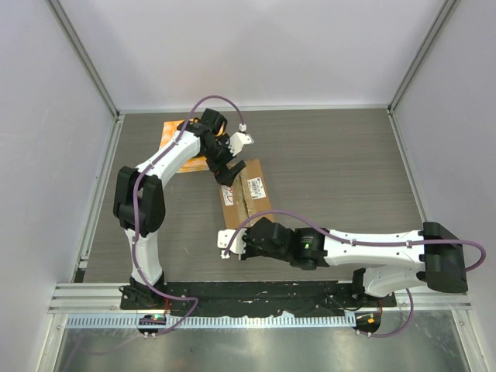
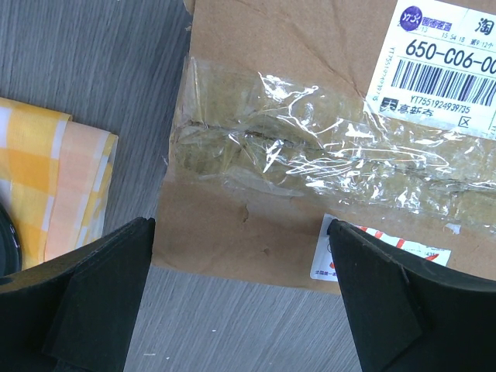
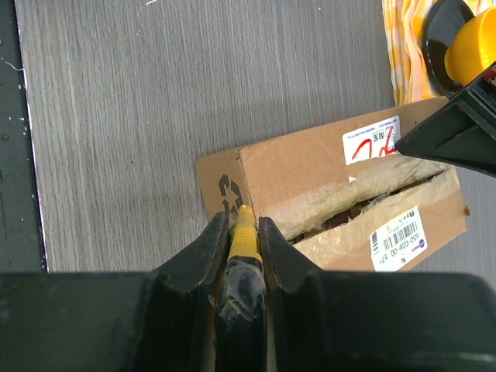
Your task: Unpack the express box
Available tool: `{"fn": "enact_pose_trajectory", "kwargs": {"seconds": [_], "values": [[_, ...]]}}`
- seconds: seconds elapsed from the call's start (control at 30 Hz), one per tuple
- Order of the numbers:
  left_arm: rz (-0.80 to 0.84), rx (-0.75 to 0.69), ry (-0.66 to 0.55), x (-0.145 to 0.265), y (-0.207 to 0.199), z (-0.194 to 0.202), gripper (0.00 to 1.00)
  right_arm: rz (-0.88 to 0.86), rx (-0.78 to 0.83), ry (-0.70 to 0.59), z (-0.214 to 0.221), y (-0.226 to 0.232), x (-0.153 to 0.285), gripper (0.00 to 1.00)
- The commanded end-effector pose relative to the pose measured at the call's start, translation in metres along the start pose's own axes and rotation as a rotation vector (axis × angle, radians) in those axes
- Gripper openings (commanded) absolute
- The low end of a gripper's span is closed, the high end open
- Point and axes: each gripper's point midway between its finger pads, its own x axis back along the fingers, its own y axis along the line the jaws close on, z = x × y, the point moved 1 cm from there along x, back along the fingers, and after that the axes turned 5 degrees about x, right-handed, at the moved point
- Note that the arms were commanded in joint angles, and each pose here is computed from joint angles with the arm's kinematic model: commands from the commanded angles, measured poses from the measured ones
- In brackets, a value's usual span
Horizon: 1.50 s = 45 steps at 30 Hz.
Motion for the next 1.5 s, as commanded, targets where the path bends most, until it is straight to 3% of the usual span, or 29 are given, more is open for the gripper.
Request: {"fn": "enact_pose_trajectory", "kwargs": {"seconds": [0.0, 0.67, 1.47], "values": [[0.086, 0.019, 0.092, -0.017, -0.017, 0.023, 1.00, 0.031, -0.029, -0.061, -0.015, -0.009, 0.000, 0.01], [0.093, 0.005, 0.109, -0.019, -0.018, 0.030, 1.00, 0.050, -0.004, -0.110, -0.038, -0.027, 0.015, 0.01], [0.102, 0.009, 0.104, -0.018, -0.021, 0.030, 1.00, 0.044, -0.015, -0.052, -0.013, -0.019, 0.006, 0.01]]}}
